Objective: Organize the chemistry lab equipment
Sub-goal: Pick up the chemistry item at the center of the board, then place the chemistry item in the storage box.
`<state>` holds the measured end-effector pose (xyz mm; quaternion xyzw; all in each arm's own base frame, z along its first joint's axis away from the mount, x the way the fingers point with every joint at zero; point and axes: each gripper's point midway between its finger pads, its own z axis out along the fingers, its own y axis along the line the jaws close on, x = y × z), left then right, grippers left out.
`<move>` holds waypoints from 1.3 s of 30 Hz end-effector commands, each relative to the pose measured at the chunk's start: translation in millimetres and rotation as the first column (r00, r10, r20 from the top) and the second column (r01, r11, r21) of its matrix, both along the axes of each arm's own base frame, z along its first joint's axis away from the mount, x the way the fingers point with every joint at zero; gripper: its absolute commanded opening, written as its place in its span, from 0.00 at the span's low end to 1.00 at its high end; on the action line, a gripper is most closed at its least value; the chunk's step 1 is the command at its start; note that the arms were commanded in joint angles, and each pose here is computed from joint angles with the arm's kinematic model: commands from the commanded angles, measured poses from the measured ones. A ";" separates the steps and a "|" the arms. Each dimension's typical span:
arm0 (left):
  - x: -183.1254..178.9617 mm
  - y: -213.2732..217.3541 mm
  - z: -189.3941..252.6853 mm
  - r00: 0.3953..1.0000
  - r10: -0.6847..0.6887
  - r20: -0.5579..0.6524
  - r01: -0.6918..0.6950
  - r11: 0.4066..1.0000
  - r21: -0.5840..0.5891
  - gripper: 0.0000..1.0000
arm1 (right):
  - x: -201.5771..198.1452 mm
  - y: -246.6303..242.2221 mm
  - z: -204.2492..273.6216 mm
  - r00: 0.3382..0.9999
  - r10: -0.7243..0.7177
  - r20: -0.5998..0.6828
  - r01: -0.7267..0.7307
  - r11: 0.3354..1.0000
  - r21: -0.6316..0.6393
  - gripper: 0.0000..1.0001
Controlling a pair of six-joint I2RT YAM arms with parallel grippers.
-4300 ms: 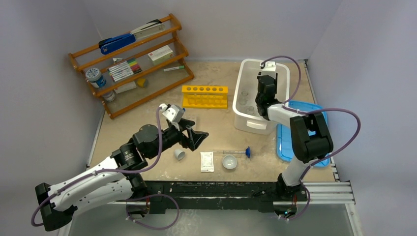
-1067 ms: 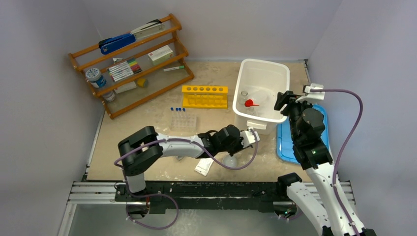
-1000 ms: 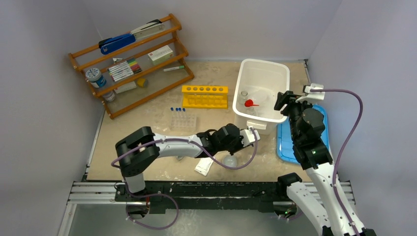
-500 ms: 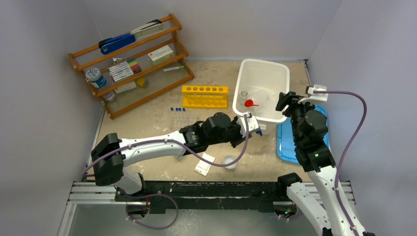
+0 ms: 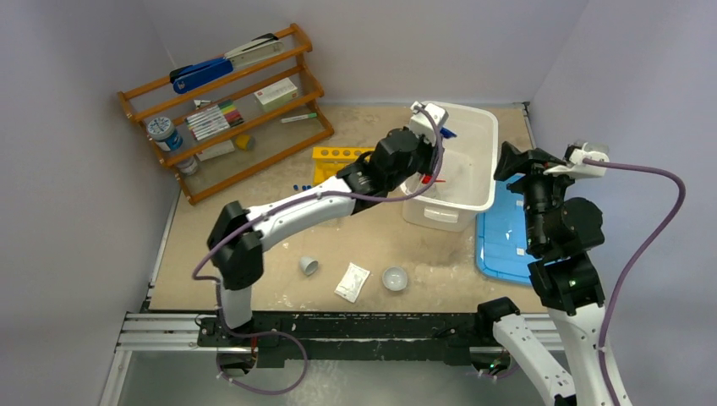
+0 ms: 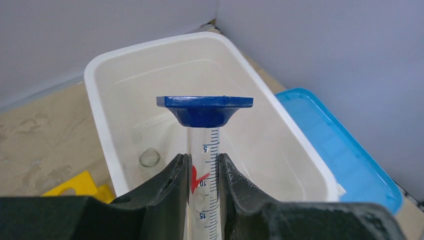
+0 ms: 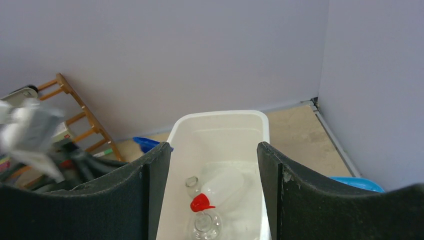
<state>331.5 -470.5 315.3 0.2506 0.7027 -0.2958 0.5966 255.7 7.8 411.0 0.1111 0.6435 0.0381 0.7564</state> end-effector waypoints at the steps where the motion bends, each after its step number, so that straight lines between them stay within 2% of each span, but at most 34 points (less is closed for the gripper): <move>1: 49.0 -16.5 -9.1 0.984 0.156 -0.089 -0.166 0.980 -0.110 0.13 | -9.7 -6.5 19.3 0.999 -0.022 0.036 0.021 1.000 0.009 0.66; 5: 77.6 -43.8 -17.5 0.974 0.194 -0.119 -0.210 0.969 -0.132 0.13 | -9.0 -2.6 13.3 1.000 -0.001 0.022 0.001 1.000 0.012 0.66; 8: 99.6 -48.1 -37.8 0.955 0.254 -0.152 -0.275 0.952 -0.135 0.14 | -8.3 -0.8 8.4 1.000 0.008 0.009 -0.008 1.000 0.010 0.66; 16: 136.6 -30.9 -107.6 0.870 0.411 -0.271 -0.454 0.883 -0.120 0.14 | -8.5 -3.1 -5.6 1.000 -0.004 -0.020 0.004 1.000 -0.007 0.66; 20: 146.6 -22.6 -127.2 0.843 0.464 -0.272 -0.501 0.861 -0.087 0.14 | -6.4 -3.7 -9.4 0.999 -0.010 -0.033 0.010 1.000 -0.019 0.66; 28: 167.1 -13.9 -176.7 0.846 0.406 -0.345 -0.450 0.892 -0.054 0.14 | -4.4 -3.7 -16.4 0.999 -0.013 -0.049 0.011 0.999 -0.034 0.66; 33: 167.9 -9.8 -189.5 0.847 0.401 -0.350 -0.438 0.898 -0.030 0.15 | -1.4 -0.6 -17.6 0.999 0.000 -0.049 -0.001 1.000 -0.026 0.66; 39: 163.2 -18.1 -179.8 0.869 0.347 -0.353 -0.388 0.920 -0.052 0.26 | 1.7 2.9 -18.4 0.999 0.015 -0.052 -0.016 1.000 -0.018 0.66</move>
